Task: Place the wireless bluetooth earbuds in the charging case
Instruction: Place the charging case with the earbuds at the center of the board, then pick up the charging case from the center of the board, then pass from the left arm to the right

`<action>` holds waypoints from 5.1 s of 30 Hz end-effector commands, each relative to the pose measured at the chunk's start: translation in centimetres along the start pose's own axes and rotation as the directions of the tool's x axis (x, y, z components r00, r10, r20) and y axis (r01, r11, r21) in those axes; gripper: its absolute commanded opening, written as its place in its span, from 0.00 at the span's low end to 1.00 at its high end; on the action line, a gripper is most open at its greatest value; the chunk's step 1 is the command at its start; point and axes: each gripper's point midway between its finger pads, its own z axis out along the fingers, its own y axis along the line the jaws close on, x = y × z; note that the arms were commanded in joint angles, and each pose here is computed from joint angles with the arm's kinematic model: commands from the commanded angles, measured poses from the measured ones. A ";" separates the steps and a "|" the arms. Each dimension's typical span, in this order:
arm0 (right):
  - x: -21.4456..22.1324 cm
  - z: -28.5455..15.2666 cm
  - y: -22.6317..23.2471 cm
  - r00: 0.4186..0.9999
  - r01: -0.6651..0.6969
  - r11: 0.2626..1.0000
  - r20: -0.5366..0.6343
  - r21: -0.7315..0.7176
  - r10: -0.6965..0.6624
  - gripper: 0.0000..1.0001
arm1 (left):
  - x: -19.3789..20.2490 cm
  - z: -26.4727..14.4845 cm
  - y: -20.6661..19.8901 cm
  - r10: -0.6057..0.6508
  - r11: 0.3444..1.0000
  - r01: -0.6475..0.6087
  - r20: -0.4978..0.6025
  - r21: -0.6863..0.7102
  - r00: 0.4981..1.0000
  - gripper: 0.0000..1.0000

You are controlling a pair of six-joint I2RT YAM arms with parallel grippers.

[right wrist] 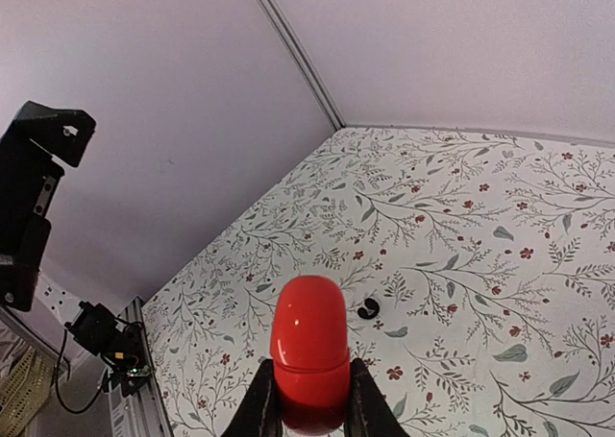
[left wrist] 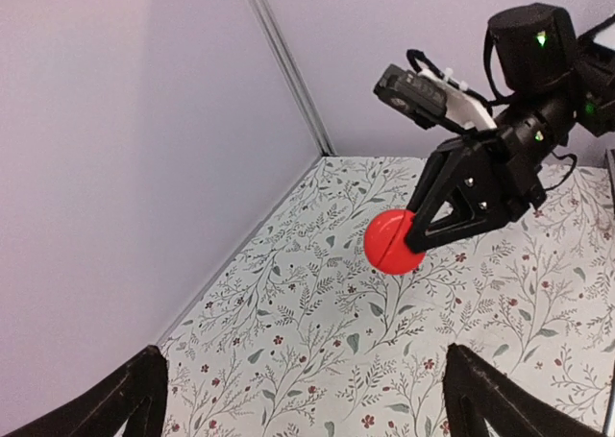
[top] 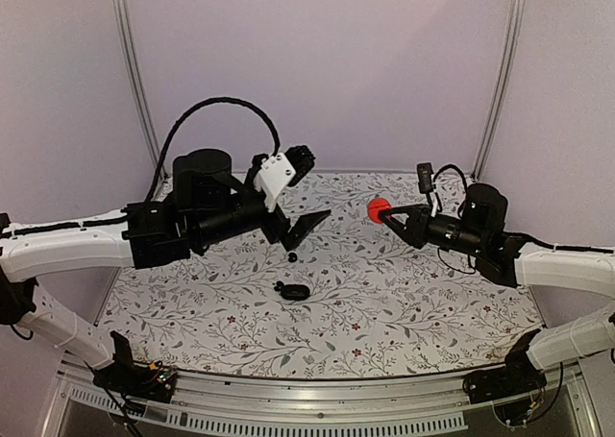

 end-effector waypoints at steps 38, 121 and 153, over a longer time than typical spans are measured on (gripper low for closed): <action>13.4 6.8 -21.8 0.832 -0.242 0.919 -0.420 0.313 0.362 0.41 | 10.3 -1.6 8.5 -0.544 0.832 0.518 -0.113 -0.201 0.831 1.00; 2.2 -6.6 -8.0 0.949 -0.250 0.968 -0.194 0.019 0.249 0.89 | 25.1 3.7 -9.2 0.456 0.797 -0.099 -0.486 0.596 0.746 0.20; 15.5 -0.6 5.9 0.615 -0.466 0.860 -0.775 -0.209 0.145 0.61 | 12.5 0.9 -16.0 0.790 0.534 -0.609 -0.091 0.586 0.606 0.17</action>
